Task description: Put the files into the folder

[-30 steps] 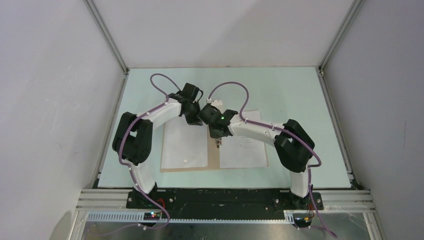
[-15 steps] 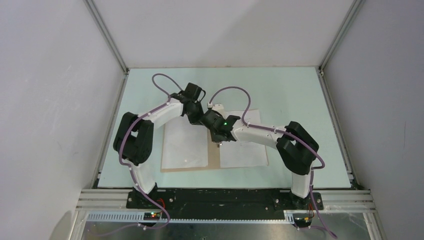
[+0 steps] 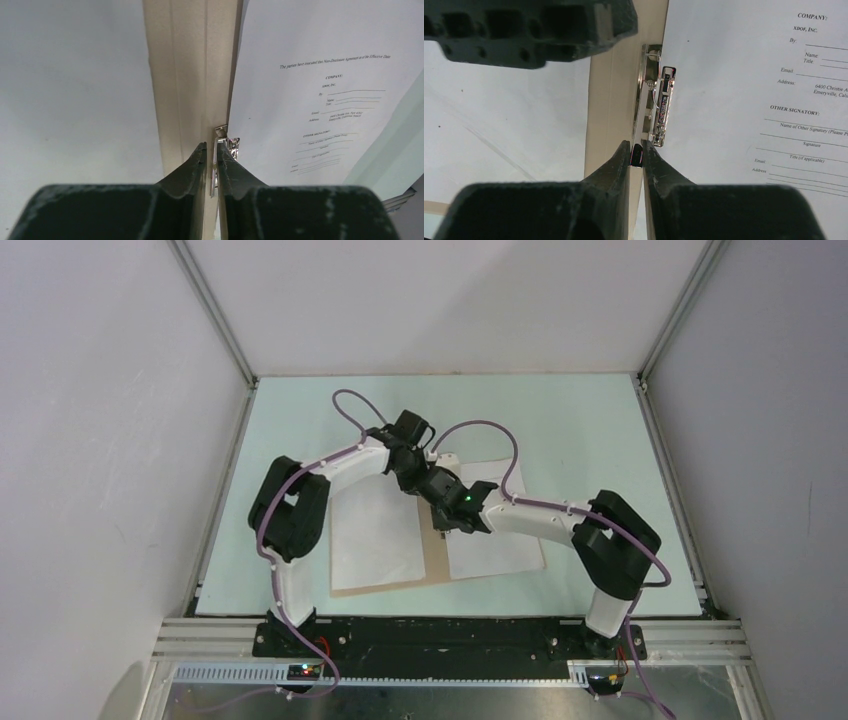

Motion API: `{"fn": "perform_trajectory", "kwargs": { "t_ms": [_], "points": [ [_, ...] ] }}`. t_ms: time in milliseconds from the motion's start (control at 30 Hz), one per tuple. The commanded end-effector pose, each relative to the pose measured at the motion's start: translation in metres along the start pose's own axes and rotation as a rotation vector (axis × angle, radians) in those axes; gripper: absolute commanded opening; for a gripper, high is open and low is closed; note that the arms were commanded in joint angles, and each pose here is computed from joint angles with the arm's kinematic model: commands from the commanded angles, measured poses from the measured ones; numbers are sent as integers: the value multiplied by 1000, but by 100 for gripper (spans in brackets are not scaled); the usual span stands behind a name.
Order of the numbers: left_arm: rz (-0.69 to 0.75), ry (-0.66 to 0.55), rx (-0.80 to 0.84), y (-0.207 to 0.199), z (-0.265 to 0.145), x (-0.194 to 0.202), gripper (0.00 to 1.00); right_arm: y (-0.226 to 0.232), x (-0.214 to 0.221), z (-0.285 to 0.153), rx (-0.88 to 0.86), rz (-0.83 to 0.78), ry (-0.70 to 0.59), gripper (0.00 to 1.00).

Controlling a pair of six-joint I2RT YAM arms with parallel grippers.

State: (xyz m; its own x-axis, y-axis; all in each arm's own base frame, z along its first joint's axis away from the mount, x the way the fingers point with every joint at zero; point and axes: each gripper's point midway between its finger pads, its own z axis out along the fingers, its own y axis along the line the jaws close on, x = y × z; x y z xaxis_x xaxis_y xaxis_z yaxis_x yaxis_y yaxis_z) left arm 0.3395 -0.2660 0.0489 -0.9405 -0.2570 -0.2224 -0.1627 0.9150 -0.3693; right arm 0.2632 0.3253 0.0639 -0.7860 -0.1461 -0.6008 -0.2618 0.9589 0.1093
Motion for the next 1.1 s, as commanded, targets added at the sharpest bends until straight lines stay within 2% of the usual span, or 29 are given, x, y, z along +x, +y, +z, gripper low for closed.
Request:
{"fn": "perform_trajectory", "kwargs": {
  "t_ms": [0,600,733,1000,1067],
  "points": [
    [-4,-6,29,-19,3,-2,18,-12,11,-4,8,-16,25,10],
    [51,34,-12,-23,28,20,20,-22,17,-7,6,-5,27,10],
    [39,18,-44,-15,30,20,11,-23,17,-7,2,0,28,10],
    [9,-24,-145,10,32,32,0,-20,14,-8,-21,9,20,11],
    [-20,-50,-177,18,30,34,0,-21,16,-8,-27,12,21,11]
  ]
}}
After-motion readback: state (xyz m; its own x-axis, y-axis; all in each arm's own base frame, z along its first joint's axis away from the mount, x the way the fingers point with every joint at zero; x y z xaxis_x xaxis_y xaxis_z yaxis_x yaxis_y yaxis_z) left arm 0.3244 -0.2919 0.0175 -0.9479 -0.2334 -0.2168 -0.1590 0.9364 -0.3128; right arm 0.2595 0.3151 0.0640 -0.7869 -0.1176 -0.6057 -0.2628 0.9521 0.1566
